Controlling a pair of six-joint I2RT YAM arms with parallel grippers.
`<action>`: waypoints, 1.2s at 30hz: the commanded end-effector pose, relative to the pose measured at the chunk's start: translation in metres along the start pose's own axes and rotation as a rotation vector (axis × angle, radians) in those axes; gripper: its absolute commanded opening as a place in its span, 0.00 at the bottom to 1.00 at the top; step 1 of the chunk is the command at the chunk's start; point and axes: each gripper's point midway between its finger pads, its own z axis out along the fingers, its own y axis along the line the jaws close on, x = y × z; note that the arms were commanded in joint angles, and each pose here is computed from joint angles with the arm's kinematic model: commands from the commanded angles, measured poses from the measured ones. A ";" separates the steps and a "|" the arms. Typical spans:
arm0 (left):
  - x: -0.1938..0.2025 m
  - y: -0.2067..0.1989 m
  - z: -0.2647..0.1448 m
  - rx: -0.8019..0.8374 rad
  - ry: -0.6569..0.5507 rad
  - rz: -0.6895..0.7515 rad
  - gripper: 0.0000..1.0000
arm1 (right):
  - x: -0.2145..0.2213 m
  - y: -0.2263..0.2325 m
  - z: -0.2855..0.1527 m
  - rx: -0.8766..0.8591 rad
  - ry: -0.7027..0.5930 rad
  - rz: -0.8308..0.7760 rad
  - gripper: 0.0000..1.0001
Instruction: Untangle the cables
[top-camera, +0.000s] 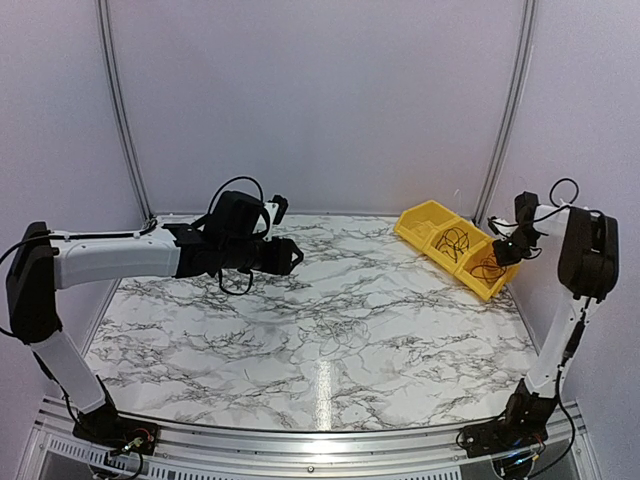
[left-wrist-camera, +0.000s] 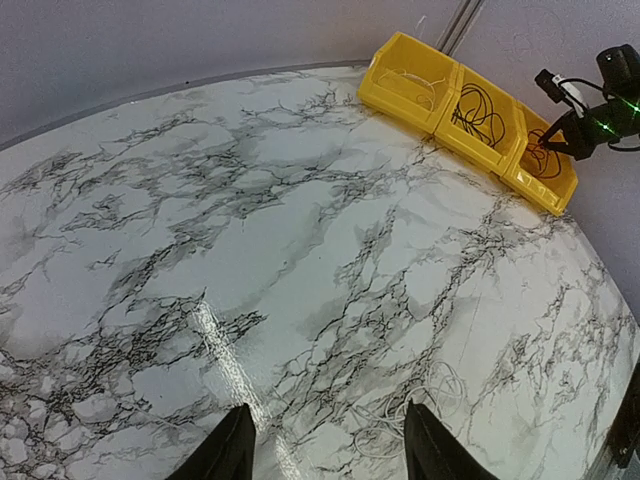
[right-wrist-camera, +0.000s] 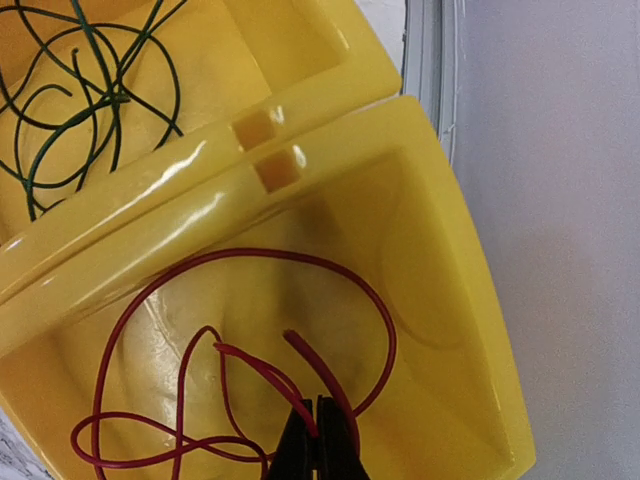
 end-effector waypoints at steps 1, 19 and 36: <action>-0.001 -0.003 -0.004 0.017 -0.002 -0.008 0.53 | -0.016 -0.021 0.006 0.081 -0.017 0.023 0.00; 0.003 -0.004 -0.001 0.029 0.013 -0.003 0.53 | -0.025 -0.015 -0.039 0.094 -0.049 -0.026 0.31; 0.022 -0.005 0.013 0.048 0.071 -0.016 0.53 | -0.066 0.174 -0.135 -0.303 -0.358 -0.429 0.30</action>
